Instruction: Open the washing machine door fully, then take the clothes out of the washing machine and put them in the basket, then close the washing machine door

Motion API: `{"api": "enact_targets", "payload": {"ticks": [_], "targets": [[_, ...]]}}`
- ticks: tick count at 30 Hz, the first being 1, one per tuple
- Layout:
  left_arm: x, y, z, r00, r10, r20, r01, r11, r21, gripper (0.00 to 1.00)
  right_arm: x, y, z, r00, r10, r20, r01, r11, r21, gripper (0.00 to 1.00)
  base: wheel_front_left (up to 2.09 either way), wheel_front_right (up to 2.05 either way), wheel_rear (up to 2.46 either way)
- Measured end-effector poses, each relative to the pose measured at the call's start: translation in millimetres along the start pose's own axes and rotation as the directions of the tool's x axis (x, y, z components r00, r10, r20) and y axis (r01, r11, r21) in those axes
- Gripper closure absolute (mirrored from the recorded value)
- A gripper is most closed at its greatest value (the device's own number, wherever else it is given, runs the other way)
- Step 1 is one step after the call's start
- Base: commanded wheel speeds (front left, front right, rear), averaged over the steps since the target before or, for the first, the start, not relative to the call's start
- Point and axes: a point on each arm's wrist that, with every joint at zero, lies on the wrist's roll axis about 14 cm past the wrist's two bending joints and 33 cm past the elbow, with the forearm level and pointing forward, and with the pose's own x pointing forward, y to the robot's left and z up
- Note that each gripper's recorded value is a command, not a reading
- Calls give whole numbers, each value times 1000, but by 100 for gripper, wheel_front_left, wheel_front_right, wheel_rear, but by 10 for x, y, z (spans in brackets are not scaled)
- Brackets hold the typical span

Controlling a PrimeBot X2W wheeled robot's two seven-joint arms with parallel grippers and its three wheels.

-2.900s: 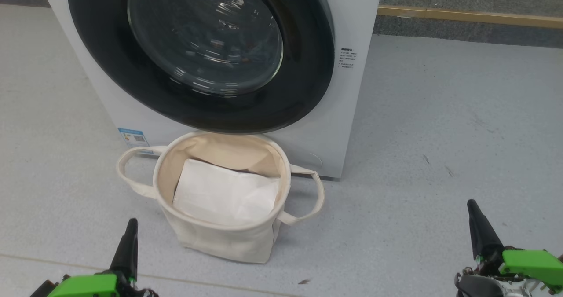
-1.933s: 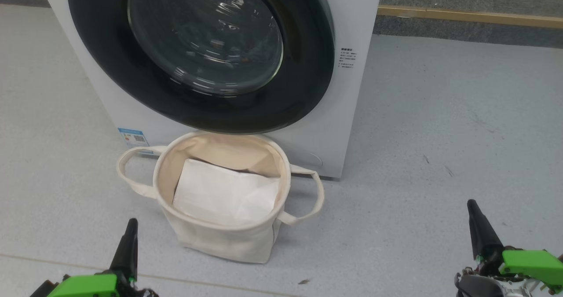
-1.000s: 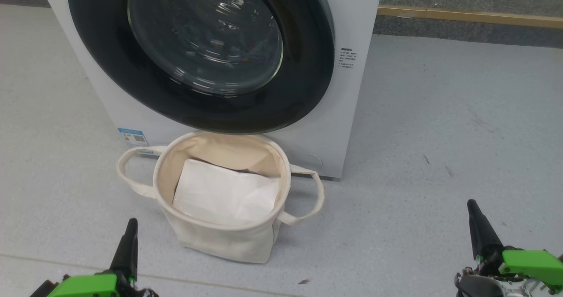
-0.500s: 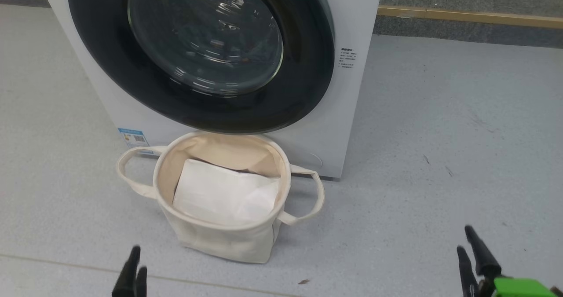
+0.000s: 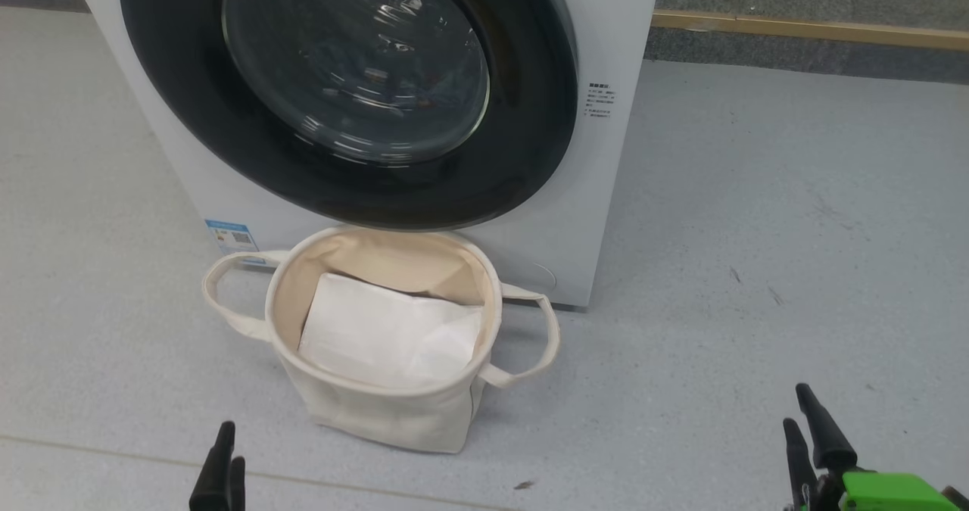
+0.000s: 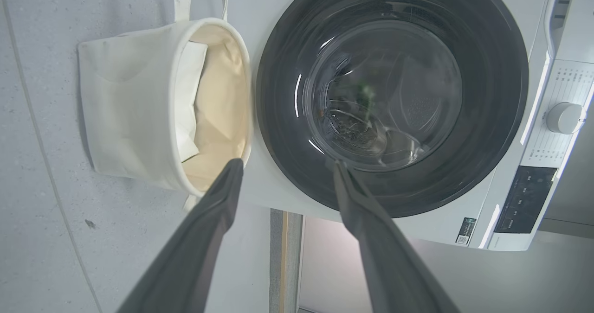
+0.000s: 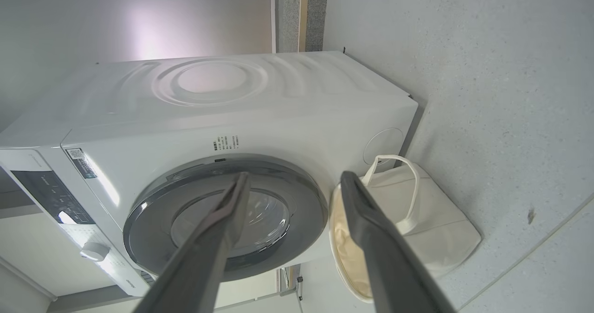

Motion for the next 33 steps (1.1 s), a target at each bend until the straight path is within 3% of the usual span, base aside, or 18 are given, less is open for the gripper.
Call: {"api": "enact_targets", "payload": {"ticks": [6, 16, 33], "targets": [[24, -67, 22, 1000, -13, 11, 12, 998, 56, 0, 53, 105, 0, 1000, 27, 10, -26, 999, -33, 0, 0, 0, 0], [64, -222, 108, 999, -43, 30, 34, 964, 263, 0, 110, 261, -84, 998, 67, -11, -68, 972, -226, 0, 0, 0, 0], [126, -273, 113, 999, -35, 25, 15, 827, 562, 0, 165, 531, -249, 988, 143, -57, -151, 827, -542, 0, 0, 0, 0]]}}
